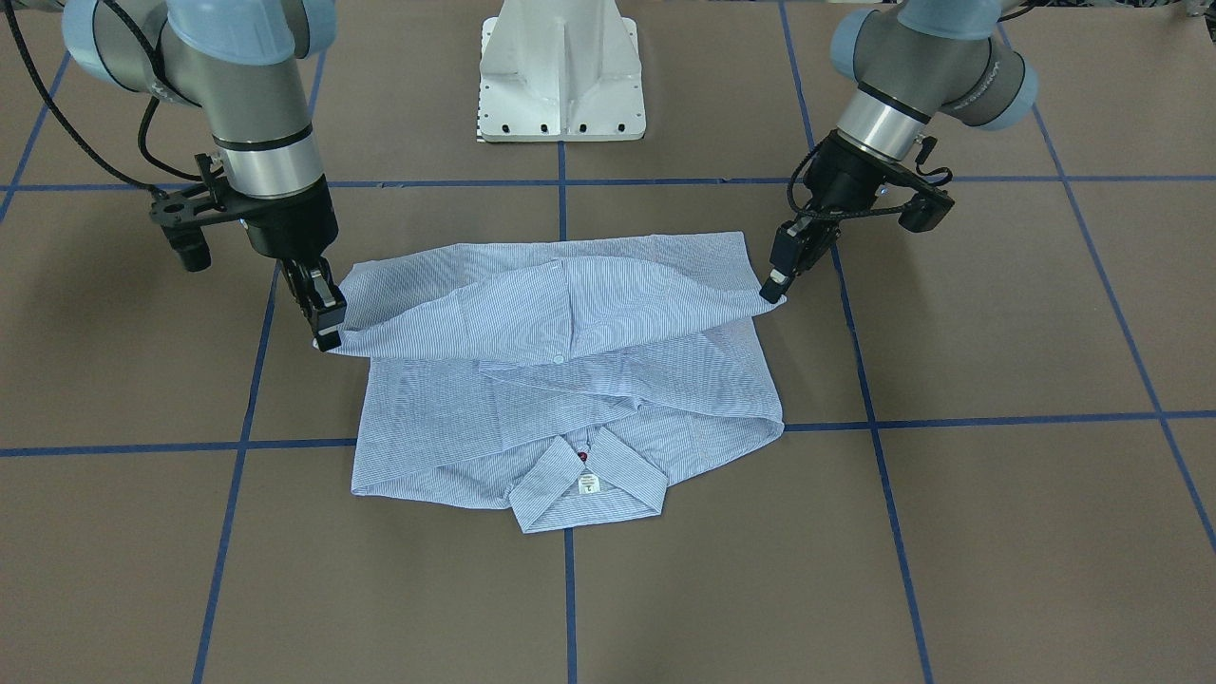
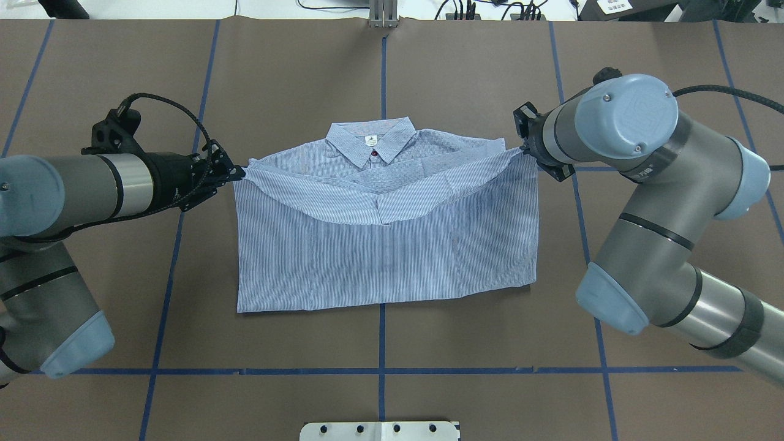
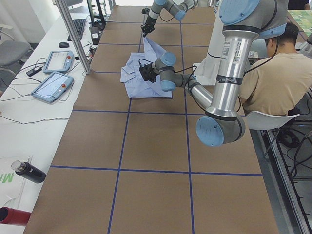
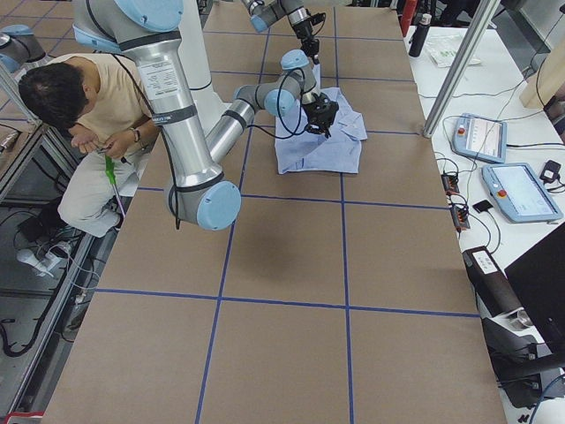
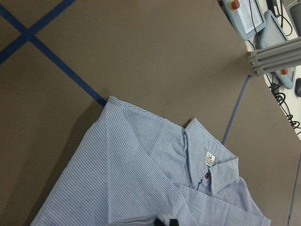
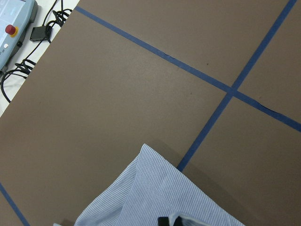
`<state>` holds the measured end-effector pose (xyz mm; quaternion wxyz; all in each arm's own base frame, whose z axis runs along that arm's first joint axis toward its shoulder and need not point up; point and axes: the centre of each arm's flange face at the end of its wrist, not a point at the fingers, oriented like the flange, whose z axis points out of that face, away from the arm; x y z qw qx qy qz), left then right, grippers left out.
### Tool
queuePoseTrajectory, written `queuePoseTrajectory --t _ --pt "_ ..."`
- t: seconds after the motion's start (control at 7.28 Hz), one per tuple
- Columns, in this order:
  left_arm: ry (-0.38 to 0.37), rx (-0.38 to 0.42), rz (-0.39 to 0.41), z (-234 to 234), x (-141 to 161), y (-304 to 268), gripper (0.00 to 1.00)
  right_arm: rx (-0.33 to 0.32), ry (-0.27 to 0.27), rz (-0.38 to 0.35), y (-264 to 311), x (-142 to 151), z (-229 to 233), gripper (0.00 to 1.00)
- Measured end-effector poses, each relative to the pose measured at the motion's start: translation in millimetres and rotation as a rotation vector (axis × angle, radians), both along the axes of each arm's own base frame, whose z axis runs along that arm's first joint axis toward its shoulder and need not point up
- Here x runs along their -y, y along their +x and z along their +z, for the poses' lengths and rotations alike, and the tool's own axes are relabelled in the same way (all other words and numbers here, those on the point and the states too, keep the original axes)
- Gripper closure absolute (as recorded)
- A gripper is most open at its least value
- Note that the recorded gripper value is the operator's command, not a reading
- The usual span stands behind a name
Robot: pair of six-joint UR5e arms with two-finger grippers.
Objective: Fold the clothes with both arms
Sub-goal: 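Lift the hem with both grippers and fold it toward the collar, then open both grippers and raise them away from the folded shirt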
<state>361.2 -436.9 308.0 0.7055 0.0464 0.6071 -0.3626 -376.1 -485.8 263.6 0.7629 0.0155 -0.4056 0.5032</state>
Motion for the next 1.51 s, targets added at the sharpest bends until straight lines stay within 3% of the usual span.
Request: queuePoseTrajectory --t 0.41,0.69,0.82,0.96,1.1,1.51 --pt "0.013 0.059 -0.021 16 38 18 1.0 -0.031 -0.015 -0.001 -23 26 12 1.0" --pt "0.005 0.101 -0.02 32 59 39 1.0 -0.035 -0.013 -0.003 -50 49 46 1.0" --pt "0.008 0.127 -0.021 37 74 49 0.84 -0.035 -0.006 -0.007 -66 64 68 0.53" --pt "0.024 0.165 -0.024 44 91 52 0.46 -0.043 0.0 -0.011 -81 81 83 0.01" --pt "0.041 0.204 -0.025 51 106 52 0.37 -0.053 0.005 -0.013 -92 98 85 0.0" --pt "0.077 0.261 -0.025 62 127 45 0.35 -0.038 0.022 -0.023 -75 135 66 0.0"
